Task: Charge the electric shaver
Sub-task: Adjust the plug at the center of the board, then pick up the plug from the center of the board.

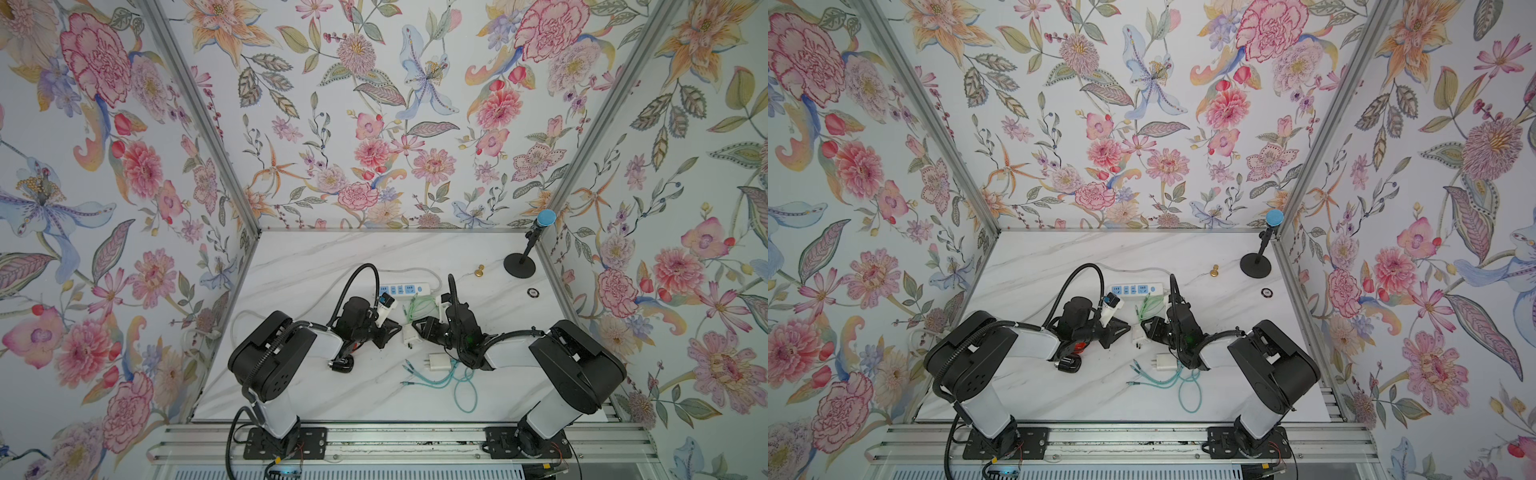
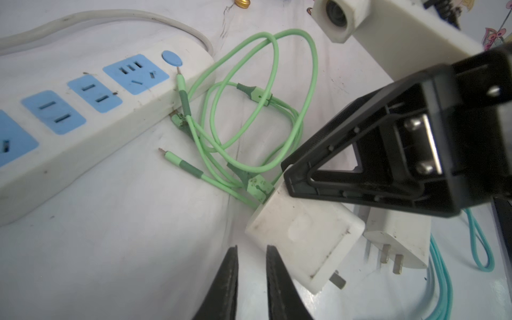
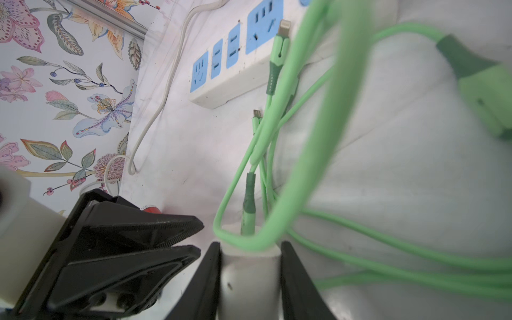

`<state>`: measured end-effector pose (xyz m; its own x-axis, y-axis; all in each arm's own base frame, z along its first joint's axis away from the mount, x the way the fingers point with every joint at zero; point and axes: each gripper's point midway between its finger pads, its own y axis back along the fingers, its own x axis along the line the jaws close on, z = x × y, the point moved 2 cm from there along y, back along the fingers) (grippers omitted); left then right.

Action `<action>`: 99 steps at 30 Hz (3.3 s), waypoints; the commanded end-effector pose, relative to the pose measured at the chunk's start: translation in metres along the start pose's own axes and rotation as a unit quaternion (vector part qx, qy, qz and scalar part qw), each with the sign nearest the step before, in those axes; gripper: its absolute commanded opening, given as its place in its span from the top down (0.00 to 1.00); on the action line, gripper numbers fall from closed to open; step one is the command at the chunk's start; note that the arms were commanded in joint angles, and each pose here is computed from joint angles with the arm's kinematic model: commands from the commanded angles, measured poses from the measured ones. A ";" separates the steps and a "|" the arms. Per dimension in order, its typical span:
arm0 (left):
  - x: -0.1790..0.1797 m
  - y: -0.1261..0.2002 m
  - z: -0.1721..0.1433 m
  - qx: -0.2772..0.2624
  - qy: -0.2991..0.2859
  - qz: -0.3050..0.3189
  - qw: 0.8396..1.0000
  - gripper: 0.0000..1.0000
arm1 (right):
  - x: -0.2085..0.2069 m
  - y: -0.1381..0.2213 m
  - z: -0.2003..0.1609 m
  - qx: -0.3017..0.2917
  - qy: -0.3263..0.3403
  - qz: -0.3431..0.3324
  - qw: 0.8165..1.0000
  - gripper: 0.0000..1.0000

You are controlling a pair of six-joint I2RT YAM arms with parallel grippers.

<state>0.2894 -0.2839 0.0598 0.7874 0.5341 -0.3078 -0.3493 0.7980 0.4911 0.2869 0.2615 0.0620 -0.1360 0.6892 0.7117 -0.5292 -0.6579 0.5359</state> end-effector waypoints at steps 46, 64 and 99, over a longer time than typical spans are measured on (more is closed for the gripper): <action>-0.025 0.005 0.008 -0.015 -0.003 -0.028 1.000 0.81 | -0.017 0.009 -0.016 0.031 0.020 -0.065 0.997 0.50; -0.012 -0.016 -0.010 0.019 0.005 -0.007 1.000 0.82 | -0.018 0.014 -0.010 0.023 0.007 -0.059 0.998 0.48; -0.006 -0.020 -0.040 0.039 0.011 0.004 0.999 0.79 | -0.024 0.004 -0.022 0.050 -0.045 0.016 0.998 0.59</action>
<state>0.2880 -0.3021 0.0540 0.7948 0.5239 -0.3063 -0.3598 0.8132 0.4575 0.2736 0.2544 0.0479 -0.1155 0.6608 0.7416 -0.4441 -0.7022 0.5565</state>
